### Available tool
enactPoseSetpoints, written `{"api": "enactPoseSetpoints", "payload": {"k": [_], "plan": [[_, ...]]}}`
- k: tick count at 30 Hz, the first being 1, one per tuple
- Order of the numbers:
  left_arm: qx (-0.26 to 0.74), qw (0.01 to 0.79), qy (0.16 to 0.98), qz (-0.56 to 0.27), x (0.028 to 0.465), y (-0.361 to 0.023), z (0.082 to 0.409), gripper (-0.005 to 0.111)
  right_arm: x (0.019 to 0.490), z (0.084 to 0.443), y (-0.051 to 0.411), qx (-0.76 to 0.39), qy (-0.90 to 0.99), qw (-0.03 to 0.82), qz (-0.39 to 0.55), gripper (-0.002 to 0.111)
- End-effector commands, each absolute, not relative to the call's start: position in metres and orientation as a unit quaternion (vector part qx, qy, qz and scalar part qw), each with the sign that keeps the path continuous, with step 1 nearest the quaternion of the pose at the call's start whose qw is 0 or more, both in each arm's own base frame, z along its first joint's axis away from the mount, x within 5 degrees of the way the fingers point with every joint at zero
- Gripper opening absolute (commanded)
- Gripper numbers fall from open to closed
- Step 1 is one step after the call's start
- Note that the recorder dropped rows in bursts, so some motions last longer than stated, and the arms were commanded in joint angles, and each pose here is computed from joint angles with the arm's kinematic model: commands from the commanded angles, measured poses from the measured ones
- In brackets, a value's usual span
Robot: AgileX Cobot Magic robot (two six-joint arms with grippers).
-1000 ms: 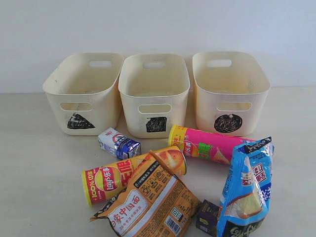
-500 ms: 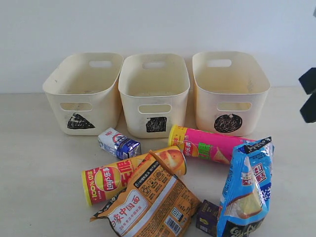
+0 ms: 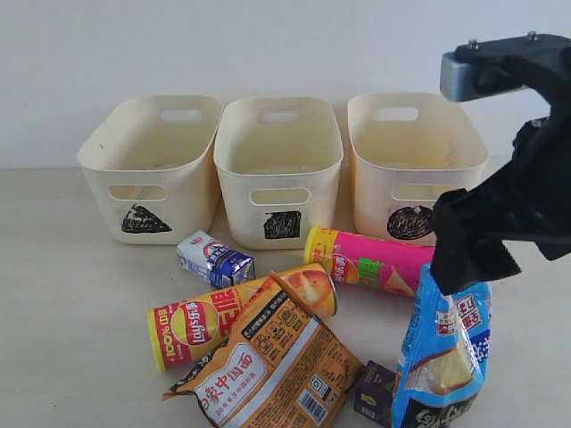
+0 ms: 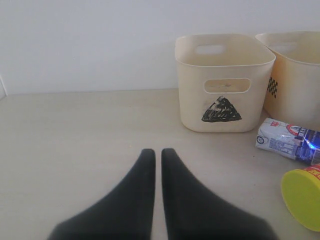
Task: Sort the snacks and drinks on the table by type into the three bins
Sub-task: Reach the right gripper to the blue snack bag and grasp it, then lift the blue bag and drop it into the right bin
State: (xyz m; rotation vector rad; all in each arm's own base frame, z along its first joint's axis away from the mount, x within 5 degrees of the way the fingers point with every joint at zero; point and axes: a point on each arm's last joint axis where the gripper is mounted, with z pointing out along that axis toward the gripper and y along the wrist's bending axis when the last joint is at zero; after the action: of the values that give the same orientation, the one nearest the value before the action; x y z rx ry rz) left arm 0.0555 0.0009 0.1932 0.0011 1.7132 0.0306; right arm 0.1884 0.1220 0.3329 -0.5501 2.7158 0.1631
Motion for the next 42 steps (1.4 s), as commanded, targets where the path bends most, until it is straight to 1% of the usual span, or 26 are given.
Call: {"api": "enactPoseSetpoints", "payload": {"k": [1,5,10,14,21,24,25,26,31,32,33,34,35,37,39,41,42], "plan": [[-0.004,0.656,0.754,0.008,0.056,0.001,0.193,0.004,0.186,0.313,0.138,-0.183,0.962,0.203,0.020,0.083],[-0.004,0.656,0.754,0.008,0.056,0.001,0.193,0.004,0.193,0.283,0.145,-0.147,0.964,0.221,-0.030,0.083],[-0.004,0.656,0.754,0.008,0.056,0.001,0.193,0.004,0.199,0.246,0.160,-0.153,0.963,0.220,-0.008,0.083],[-0.004,0.656,0.754,0.008,0.056,0.001,0.193,0.004,0.207,0.226,0.167,-0.150,0.966,0.212,-0.010,0.083],[-0.004,0.656,0.754,0.008,0.056,0.001,0.193,0.004,0.216,0.200,0.178,-0.161,0.968,0.192,-0.017,0.082],[-0.004,0.656,0.754,0.008,0.056,0.001,0.193,0.004,0.216,0.199,0.178,-0.166,0.968,0.190,-0.020,0.081],[-0.004,0.656,0.754,0.008,0.056,0.001,0.193,0.004,0.215,0.200,0.177,-0.167,0.967,0.189,-0.021,0.077],[-0.004,0.656,0.754,0.008,0.056,0.001,0.193,0.004,0.214,0.200,0.176,-0.166,0.968,0.185,-0.026,0.071],[-0.004,0.656,0.754,0.008,0.056,0.001,0.193,0.004,0.213,0.201,0.172,-0.177,0.968,0.170,-0.046,0.030],[-0.004,0.656,0.754,0.008,0.056,0.001,0.193,0.004,0.212,0.201,0.172,-0.178,0.968,0.166,-0.051,0.010],[-0.004,0.656,0.754,0.008,0.056,0.001,0.193,0.004,0.212,0.201,0.171,-0.179,0.968,0.167,-0.051,0.003],[-0.004,0.656,0.754,0.008,0.056,0.001,0.193,0.004,0.211,0.207,0.170,-0.180,0.967,0.172,-0.047,0.000],[-0.004,0.656,0.754,0.008,0.056,0.001,0.193,0.004,0.210,0.209,0.169,-0.182,0.966,0.176,-0.045,0.000],[-0.004,0.656,0.754,0.008,0.056,0.001,0.193,0.004,0.208,0.227,0.166,-0.180,0.964,0.192,-0.040,0.000],[-0.004,0.656,0.754,0.008,0.056,0.001,0.193,0.004,0.204,0.249,0.161,-0.180,0.960,0.213,-0.034,0.000],[-0.004,0.656,0.754,0.008,0.056,0.001,0.193,0.004,0.198,0.282,0.153,-0.179,0.954,0.241,-0.026,0.000],[-0.004,0.656,0.754,0.008,0.056,0.001,0.193,0.004,0.195,0.293,0.150,-0.180,0.950,0.252,-0.022,0.000]]}}
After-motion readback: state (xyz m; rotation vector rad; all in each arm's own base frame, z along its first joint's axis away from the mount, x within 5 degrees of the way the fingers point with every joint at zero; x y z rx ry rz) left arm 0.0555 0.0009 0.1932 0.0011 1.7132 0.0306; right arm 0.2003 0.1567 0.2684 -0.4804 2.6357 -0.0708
